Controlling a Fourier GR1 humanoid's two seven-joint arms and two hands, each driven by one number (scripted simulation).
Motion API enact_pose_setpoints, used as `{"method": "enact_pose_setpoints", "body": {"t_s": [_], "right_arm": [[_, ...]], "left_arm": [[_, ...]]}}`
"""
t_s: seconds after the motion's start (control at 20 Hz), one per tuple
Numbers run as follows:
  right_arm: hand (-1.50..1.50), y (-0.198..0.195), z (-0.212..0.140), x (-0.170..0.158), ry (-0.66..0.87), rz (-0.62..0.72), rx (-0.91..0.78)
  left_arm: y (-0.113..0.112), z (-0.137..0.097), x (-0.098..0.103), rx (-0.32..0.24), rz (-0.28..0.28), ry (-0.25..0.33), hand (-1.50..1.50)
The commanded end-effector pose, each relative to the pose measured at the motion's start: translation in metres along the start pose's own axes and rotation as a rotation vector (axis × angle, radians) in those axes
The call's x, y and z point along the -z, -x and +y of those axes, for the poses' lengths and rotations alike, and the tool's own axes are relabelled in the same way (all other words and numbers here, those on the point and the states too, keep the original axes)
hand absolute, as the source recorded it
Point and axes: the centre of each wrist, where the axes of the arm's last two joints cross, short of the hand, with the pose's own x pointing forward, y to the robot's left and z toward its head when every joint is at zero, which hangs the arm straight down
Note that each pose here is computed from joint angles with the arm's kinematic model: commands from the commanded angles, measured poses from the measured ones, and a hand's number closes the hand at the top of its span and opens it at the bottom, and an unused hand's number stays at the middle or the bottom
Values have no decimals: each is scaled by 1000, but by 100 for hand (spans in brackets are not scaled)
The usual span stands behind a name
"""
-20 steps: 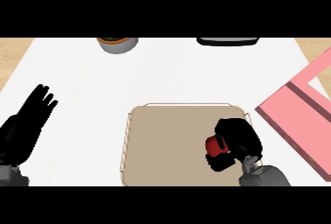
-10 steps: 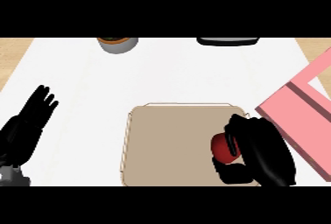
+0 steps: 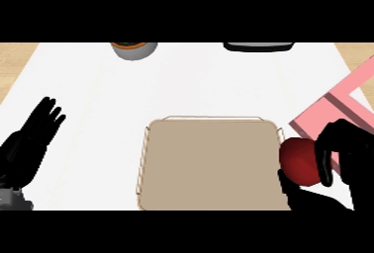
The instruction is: Pick the tomato from the tray and place it in the cardboard box
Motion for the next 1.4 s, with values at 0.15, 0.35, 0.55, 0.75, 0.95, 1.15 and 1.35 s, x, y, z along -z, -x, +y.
{"method": "enact_pose_setpoints", "body": {"t_s": [0.15, 0.35, 0.55, 0.75, 0.95, 1.15, 1.35], "right_arm": [[150, 7, -25, 27, 123, 130, 16], [150, 42, -51, 40, 118, 149, -26], [150, 72, -40, 65, 72, 142, -62], [150, 105, -33, 69, 92, 132, -49], [150, 139, -5, 93, 77, 116, -30], [150, 154, 16, 108, 64, 122, -23], [150, 169, 57, 110, -50, 154, 27]], "left_arm": [[14, -2, 16, 3, -12, 9, 0], [-10, -8, 4, -10, -5, 19, 0], [8, -5, 13, 1, -5, -3, 0], [10, -17, -6, -17, -12, 9, 0], [2, -10, 15, -4, 5, 17, 0], [2, 3, 7, 0, -18, -11, 0], [-1, -10, -6, 0, 3, 6, 0]]}}
